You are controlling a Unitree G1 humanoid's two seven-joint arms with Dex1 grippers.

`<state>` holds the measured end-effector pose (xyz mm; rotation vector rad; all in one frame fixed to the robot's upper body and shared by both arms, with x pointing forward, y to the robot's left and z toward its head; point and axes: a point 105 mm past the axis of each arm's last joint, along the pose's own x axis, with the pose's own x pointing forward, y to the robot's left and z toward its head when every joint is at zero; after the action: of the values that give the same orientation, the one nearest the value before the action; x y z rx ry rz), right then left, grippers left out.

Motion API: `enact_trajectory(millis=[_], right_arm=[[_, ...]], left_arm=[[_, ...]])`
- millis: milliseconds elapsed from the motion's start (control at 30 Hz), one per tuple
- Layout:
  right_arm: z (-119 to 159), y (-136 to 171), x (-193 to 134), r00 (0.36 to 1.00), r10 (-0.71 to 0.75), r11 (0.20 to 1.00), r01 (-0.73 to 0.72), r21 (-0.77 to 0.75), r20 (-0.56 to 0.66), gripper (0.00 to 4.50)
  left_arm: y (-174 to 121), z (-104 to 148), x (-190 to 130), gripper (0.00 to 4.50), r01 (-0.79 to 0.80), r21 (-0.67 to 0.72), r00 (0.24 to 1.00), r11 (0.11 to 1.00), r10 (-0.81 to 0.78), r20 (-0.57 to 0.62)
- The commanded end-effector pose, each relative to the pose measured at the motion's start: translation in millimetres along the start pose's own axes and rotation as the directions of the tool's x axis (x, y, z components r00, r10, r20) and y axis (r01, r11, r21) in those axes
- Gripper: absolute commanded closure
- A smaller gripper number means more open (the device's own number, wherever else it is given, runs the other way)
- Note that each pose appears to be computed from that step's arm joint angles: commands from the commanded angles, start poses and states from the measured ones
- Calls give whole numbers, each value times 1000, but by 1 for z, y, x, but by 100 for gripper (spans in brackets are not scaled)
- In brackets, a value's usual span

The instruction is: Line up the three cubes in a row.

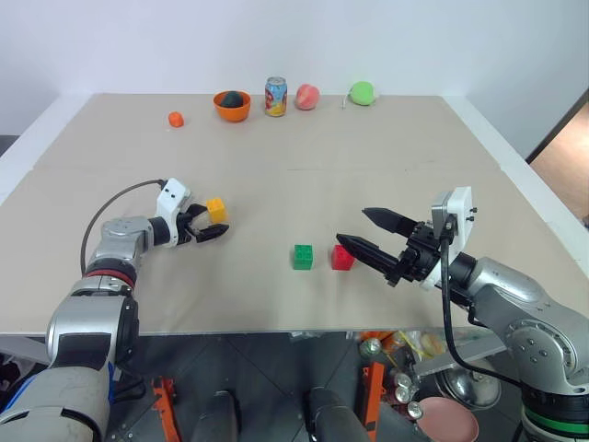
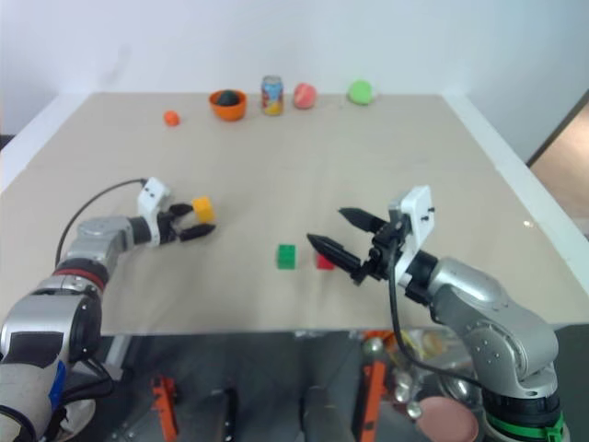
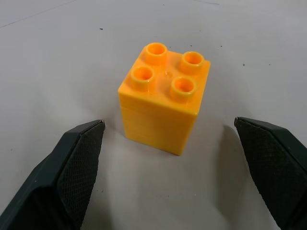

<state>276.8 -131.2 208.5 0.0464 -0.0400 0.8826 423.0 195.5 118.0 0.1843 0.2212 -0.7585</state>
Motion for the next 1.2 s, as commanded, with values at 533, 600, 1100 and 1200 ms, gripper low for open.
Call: enact_trajectory(millis=[533, 600, 1100, 1200], right_arm=[[13, -1, -2, 999, 10, 998, -8, -54, 32, 0], [14, -2, -4, 1000, 13, 998, -12, -57, 28, 0], [4, -13, -46, 997, 10, 999, -13, -45, -80, 0], [-1, -19, -55, 994, -8, 1000, 5, -29, -105, 0]], left_arm=[[-17, 29, 8, 326, 128, 180, 989, 975, -140, 56], [-29, 36, 10, 326, 204, 227, 972, 952, -225, 72], [-78, 27, 2, 326, 586, 370, 794, 721, -601, -88], [-80, 26, 3, 326, 591, 365, 790, 719, -607, -85]])
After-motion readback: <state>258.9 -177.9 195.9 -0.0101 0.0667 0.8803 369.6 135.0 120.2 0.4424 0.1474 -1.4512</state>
